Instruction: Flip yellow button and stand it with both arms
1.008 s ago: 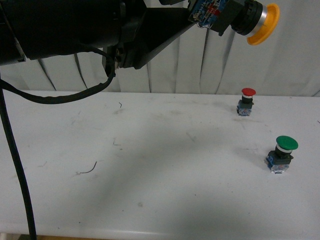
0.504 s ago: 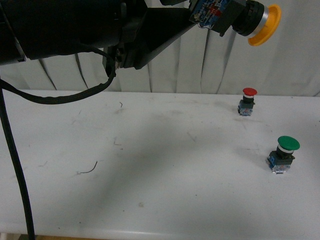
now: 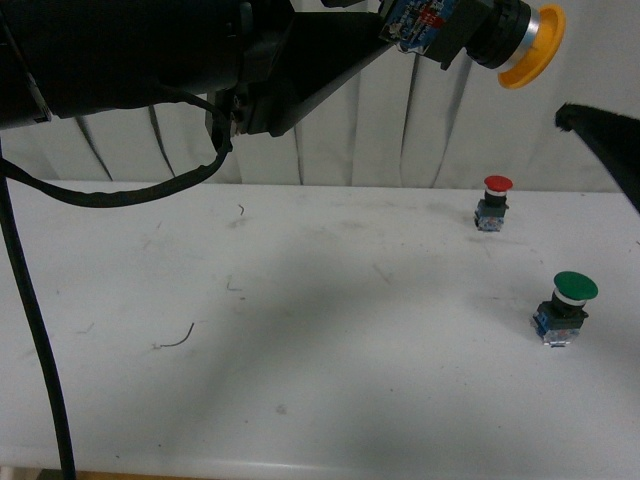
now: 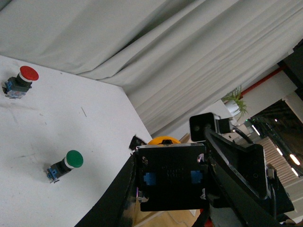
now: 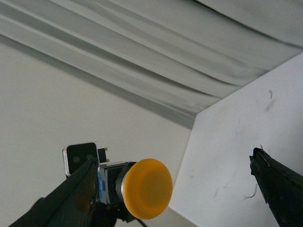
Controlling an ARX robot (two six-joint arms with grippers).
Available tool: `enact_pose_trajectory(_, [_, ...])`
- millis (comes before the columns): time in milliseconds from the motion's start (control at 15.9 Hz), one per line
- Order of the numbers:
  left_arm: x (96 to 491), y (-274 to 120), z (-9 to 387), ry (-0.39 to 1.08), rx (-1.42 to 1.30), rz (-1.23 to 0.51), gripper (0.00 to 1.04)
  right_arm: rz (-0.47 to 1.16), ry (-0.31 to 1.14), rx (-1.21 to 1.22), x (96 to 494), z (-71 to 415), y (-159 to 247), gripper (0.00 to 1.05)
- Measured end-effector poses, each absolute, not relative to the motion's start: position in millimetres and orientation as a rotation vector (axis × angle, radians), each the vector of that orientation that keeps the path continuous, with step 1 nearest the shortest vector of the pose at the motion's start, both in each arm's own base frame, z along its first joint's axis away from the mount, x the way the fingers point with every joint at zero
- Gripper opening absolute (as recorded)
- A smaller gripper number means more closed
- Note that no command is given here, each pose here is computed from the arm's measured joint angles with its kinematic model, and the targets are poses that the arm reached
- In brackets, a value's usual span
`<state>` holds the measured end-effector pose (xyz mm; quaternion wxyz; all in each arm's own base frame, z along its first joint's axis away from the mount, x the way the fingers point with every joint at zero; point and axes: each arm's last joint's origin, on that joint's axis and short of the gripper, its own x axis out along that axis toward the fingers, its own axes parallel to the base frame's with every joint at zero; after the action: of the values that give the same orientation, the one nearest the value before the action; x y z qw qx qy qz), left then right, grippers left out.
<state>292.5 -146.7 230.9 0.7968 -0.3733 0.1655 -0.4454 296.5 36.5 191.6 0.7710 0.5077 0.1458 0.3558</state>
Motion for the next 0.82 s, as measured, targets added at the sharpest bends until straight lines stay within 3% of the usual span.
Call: enact_pose_trajectory(819, [292, -148, 231, 0.362, -0.8, -0.966, 0.35, 0.794, 0.381, 1.276, 320, 196, 62, 0.98])
